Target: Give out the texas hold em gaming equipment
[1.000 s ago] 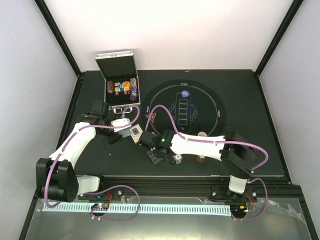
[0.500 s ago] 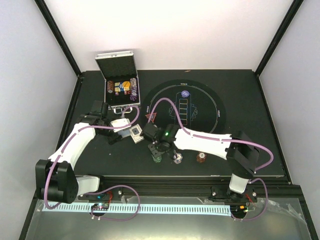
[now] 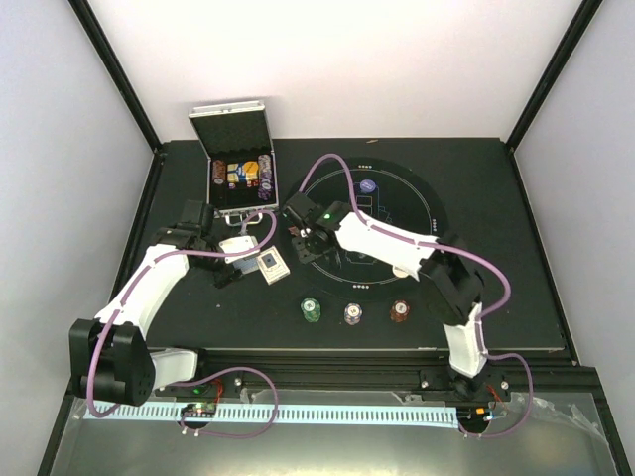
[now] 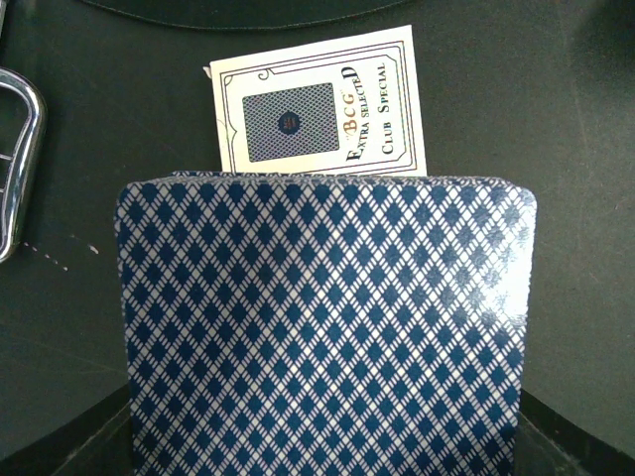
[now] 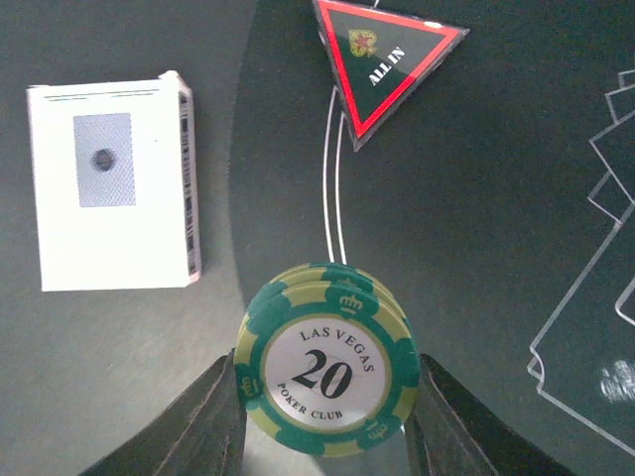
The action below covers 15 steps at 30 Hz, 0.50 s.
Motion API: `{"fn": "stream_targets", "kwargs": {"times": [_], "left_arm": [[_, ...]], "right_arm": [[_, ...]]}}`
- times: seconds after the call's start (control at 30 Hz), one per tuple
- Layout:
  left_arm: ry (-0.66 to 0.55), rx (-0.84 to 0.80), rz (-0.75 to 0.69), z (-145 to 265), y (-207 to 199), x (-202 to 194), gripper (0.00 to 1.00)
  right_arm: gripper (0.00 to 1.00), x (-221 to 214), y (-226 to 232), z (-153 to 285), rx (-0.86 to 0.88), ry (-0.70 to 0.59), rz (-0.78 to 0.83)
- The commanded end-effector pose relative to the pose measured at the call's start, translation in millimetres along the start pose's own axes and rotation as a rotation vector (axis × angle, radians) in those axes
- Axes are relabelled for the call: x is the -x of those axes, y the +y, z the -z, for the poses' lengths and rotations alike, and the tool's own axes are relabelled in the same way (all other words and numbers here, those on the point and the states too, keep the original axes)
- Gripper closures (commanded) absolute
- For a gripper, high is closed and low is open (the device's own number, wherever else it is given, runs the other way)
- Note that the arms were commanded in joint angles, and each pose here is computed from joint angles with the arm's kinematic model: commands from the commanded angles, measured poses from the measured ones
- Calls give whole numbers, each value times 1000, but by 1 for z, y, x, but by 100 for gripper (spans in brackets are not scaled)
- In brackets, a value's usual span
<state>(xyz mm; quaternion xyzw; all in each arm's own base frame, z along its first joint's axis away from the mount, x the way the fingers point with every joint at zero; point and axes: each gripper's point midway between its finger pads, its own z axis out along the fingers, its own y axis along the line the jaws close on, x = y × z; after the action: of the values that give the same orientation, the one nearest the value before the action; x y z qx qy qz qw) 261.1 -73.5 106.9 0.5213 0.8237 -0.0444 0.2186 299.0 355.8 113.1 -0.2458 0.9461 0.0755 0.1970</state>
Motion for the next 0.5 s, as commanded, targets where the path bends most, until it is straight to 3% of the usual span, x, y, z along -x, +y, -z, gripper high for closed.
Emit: {"fn": "stream_targets", "kwargs": {"times": [0.0, 0.47], "left_arm": [[-28, 10, -15, 10, 2, 6, 98], [-28, 16, -19, 13, 0, 5, 98]], "right_arm": [[89, 8, -9, -31, -29, 35, 27], [87, 10, -23, -96, -44, 96, 20]]}}
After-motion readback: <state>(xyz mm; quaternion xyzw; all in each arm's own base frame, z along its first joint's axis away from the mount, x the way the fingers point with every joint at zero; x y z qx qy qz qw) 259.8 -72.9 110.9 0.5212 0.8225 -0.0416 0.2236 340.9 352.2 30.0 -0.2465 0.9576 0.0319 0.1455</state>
